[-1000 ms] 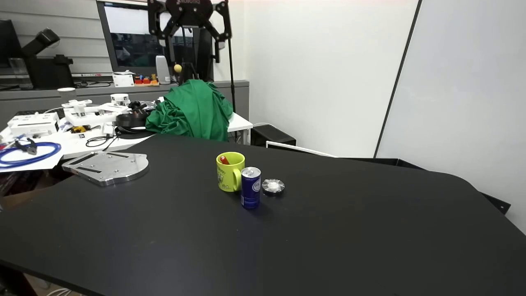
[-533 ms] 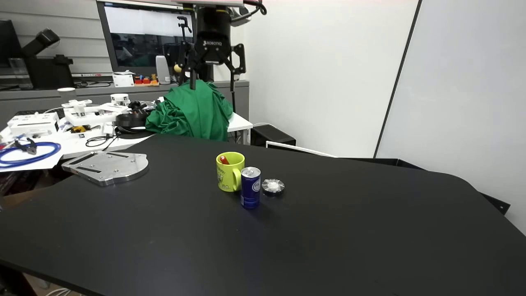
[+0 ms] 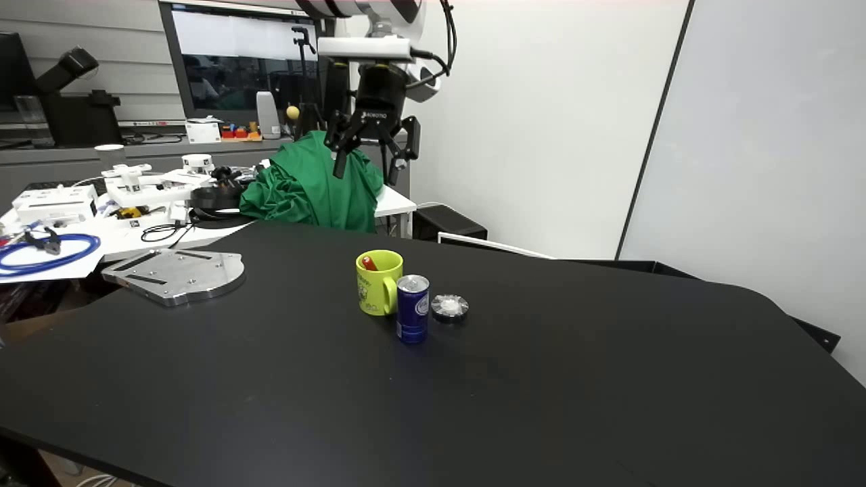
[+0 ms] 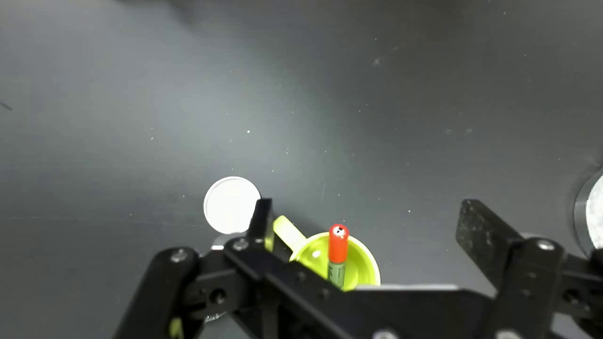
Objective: Remove the marker from the mug and put it on the table
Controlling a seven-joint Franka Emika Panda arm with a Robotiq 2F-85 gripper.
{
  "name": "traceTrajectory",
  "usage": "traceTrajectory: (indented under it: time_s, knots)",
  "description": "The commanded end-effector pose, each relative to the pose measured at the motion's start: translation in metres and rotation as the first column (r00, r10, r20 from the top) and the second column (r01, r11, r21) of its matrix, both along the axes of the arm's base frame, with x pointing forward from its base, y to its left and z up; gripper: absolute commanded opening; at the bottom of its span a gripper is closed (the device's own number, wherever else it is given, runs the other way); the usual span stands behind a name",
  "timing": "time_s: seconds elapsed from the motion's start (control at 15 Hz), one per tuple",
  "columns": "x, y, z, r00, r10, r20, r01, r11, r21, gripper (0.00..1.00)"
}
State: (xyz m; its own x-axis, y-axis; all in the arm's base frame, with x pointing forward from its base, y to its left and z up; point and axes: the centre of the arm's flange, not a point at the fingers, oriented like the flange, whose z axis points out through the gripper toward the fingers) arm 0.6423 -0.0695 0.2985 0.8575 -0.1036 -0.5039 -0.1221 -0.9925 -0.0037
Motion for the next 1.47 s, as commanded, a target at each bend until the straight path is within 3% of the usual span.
traceTrajectory:
  time_s: [0.0, 0.8, 1.4]
  knots:
    - [0.038, -0.007, -0.021, 0.99, -0.135, -0.045, 0.135, 0.991, 0.001, 1.0]
    - [0.03, -0.027, -0.126, 0.914, -0.375, -0.158, 0.379, 0.926, -0.005, 1.0]
    - [0.021, -0.027, -0.151, 0.893, -0.406, -0.192, 0.412, 0.911, -0.012, 1.0]
